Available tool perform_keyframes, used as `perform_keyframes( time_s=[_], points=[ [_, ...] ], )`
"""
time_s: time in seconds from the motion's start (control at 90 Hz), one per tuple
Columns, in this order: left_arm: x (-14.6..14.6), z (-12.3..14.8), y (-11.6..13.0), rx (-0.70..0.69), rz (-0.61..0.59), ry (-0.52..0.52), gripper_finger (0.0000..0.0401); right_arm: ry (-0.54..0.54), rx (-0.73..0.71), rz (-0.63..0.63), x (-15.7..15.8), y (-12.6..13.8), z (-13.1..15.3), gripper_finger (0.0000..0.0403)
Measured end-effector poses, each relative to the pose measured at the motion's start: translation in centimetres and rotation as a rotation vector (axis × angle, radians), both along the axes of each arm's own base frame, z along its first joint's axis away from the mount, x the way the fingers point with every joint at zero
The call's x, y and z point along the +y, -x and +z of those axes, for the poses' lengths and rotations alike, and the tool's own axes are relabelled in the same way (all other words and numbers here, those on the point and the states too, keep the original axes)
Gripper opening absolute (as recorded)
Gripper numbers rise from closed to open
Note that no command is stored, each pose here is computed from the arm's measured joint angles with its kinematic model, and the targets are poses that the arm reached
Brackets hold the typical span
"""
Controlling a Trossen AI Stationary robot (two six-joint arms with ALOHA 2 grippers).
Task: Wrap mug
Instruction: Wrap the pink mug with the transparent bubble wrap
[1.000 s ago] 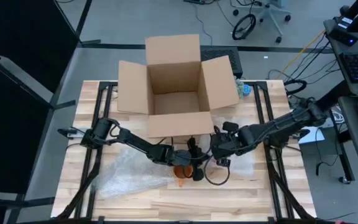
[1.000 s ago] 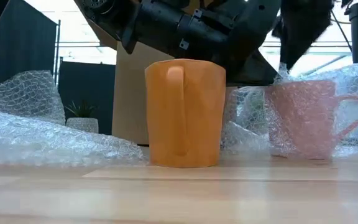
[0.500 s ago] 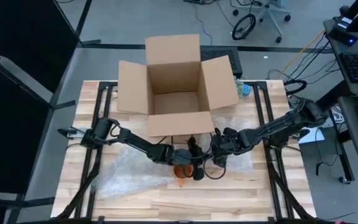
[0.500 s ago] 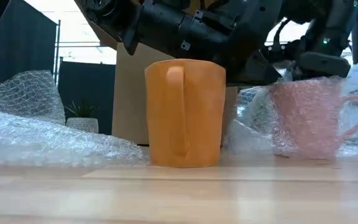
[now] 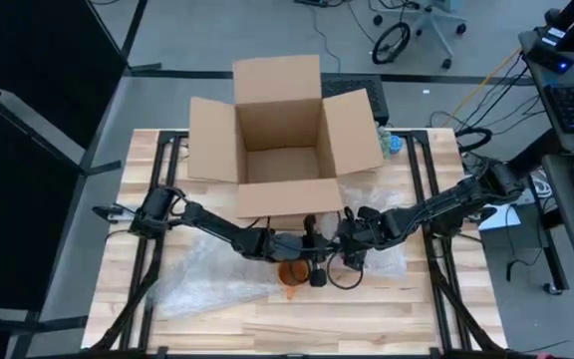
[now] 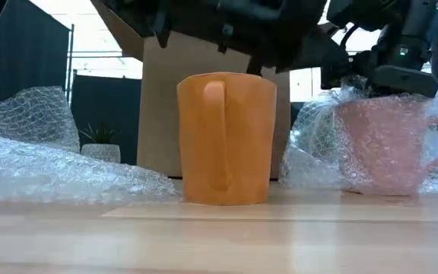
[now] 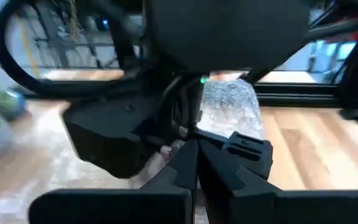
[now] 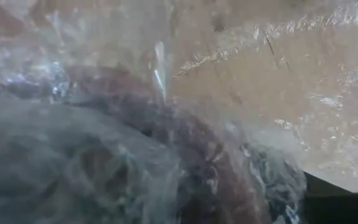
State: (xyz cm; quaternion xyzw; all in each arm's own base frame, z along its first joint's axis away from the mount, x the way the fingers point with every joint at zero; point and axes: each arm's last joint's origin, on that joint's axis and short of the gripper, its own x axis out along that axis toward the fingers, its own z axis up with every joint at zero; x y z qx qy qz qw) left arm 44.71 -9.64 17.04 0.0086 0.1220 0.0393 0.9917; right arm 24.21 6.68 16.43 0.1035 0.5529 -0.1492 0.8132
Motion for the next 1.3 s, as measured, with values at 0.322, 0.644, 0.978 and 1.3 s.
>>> perform_keyframes(
  time_s=[0.322, 0.644, 0.978, 1.3],
  points=[
    [0.9, -2.1, -3.0, -0.011, -0.038, -0.010, 0.0000, -0.015, 0.007, 0.019, 0.1, 0.0, 0.0, 0.0171],
    [0.8, -3.5, -4.0, 0.079, -0.015, 0.000, 0.0000, -0.044, 0.049, 0.030, 0.1, 0.3, -0.1, 0.0171],
    [0.4, -3.0, -4.0, 0.039, 0.018, 0.011, 0.0000, -0.062, 0.133, 0.008, 0.2, 0.3, 1.4, 0.0171],
    [-0.1, -2.0, -3.6, 0.034, 0.030, -0.021, 0.0000, -0.064, 0.144, 0.006, 0.2, 0.3, 1.6, 0.0171]
  ],
)
